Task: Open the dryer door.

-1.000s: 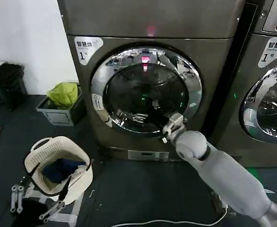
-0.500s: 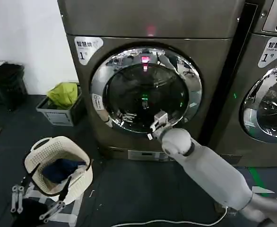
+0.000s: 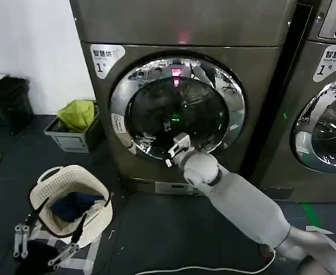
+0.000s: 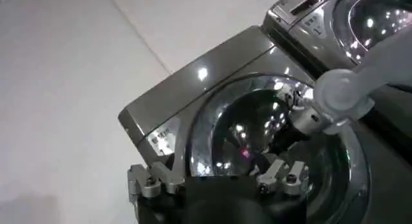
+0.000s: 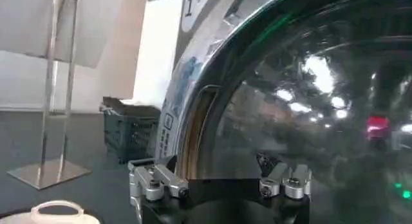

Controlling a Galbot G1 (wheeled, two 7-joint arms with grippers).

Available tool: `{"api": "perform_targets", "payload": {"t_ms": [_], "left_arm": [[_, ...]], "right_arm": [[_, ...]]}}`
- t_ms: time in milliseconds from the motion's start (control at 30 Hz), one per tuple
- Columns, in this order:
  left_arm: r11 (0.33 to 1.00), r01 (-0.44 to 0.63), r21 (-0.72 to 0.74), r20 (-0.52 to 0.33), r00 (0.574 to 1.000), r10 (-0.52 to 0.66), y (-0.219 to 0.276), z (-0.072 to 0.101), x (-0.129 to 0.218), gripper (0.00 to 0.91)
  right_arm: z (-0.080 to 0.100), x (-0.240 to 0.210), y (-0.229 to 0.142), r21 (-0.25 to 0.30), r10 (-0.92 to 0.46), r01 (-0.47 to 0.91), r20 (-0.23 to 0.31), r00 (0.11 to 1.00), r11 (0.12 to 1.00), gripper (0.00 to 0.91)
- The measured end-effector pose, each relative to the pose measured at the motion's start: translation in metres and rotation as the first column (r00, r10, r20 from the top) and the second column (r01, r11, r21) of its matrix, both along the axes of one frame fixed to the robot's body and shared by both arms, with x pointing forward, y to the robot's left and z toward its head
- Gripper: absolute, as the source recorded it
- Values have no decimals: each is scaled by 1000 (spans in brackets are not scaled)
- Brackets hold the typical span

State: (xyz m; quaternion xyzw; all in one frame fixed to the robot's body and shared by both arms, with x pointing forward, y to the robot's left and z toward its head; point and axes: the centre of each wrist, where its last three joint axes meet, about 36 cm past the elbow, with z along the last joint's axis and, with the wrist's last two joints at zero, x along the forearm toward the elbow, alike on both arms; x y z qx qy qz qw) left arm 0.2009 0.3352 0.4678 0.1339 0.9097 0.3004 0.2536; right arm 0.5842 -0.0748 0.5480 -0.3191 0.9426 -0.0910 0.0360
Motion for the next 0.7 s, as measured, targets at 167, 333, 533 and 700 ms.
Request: {"api": "perform_targets", "payload": {"t_ms": [167,333,533,700], "left_arm": [[1000,-2,-2,0,1000,2,0,0,0,907],[1000,-2,-2,0,1000,2,0,0,0,907],[1000,-4,-2,-4,1000,4,1,-1,-1,907],[1000,-4,-2,-3,1000,4,1,-1,0,907]], "right_arm": [[0,6,12,0,8,-8,-4,1000,1000,907],[2,10,22,-1,16,-16,-4,1000,1000,907],[1,17,32,-6,18,-18,-10,1000,1000,907],[0,22,39,-9,23,-23,-19,1000,1000,907]]}}
